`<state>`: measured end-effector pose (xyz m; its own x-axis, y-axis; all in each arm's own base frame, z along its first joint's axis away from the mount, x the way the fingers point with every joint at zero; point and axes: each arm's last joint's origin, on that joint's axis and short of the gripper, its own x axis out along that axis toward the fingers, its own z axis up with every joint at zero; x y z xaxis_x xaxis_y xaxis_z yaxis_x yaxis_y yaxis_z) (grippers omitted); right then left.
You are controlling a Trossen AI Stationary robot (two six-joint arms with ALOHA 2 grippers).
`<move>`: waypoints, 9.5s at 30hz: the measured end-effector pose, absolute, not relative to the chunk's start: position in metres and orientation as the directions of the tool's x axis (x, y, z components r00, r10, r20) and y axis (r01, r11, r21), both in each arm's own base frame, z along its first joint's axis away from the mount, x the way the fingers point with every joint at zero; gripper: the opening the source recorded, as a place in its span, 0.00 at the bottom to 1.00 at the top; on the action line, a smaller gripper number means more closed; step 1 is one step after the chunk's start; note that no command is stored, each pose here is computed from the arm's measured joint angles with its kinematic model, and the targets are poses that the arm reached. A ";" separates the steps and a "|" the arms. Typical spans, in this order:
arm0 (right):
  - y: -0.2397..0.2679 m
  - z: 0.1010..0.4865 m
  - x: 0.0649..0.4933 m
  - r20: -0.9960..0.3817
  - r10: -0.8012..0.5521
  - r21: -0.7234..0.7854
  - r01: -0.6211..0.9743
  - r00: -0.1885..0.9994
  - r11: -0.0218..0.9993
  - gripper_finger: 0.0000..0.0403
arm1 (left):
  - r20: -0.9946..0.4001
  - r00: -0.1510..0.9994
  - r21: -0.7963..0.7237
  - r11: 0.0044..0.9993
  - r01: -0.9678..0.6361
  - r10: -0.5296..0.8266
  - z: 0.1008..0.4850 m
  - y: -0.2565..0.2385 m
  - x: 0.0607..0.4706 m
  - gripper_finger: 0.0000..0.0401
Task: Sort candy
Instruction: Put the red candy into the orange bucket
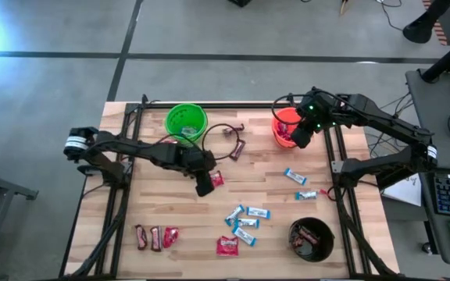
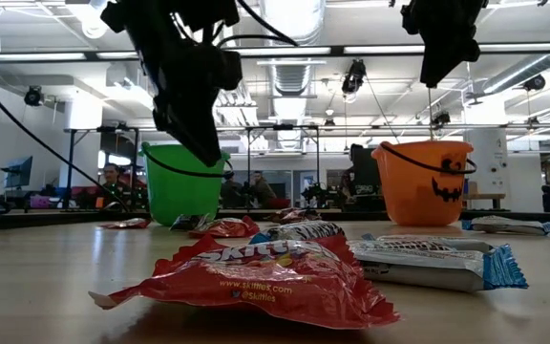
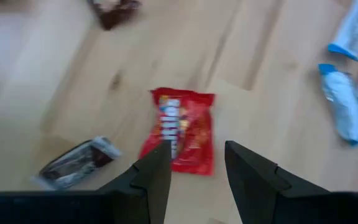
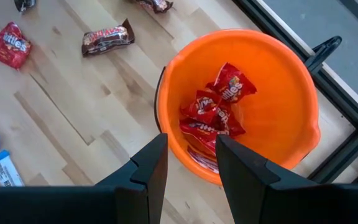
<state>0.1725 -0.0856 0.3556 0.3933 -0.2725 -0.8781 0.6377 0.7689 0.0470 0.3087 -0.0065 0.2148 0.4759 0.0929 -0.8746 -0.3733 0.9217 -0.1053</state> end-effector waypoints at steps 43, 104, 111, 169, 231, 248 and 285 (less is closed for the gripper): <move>-0.086 0.356 0.173 -0.877 -0.274 0.049 0.641 0.395 0.766 0.32 | -0.898 0.439 -0.178 0.935 -0.308 -0.026 0.198 0.002 0.316 0.33; -0.084 0.355 0.173 -0.881 -0.219 0.117 0.641 0.420 0.759 0.32 | -0.925 0.360 -0.235 0.930 -0.282 -0.125 0.163 0.028 0.347 0.00; -0.083 0.355 0.174 -0.880 -0.188 0.147 0.627 0.436 0.765 0.31 | -0.926 0.372 -0.170 0.955 -0.241 -0.071 0.192 0.030 0.359 0.00; -0.085 0.389 0.215 -0.522 -0.172 0.574 0.493 0.835 0.653 0.46 | -0.776 0.557 0.312 0.948 -0.072 0.297 0.376 0.099 0.365 0.00; -0.088 0.370 0.284 -0.414 -0.261 0.596 0.477 0.872 0.646 0.08 | -0.644 0.714 0.339 0.939 -0.054 0.274 0.397 0.095 0.377 0.00; -0.088 0.370 0.284 -0.416 -0.254 0.582 0.470 0.873 0.664 0.03 | -0.642 0.716 0.339 0.939 -0.055 0.273 0.397 0.095 0.377 0.00; -0.085 0.363 0.257 -0.577 -0.370 0.423 0.654 0.728 0.627 0.03 | -0.717 0.638 0.338 0.941 -0.038 0.283 0.395 0.094 0.368 0.22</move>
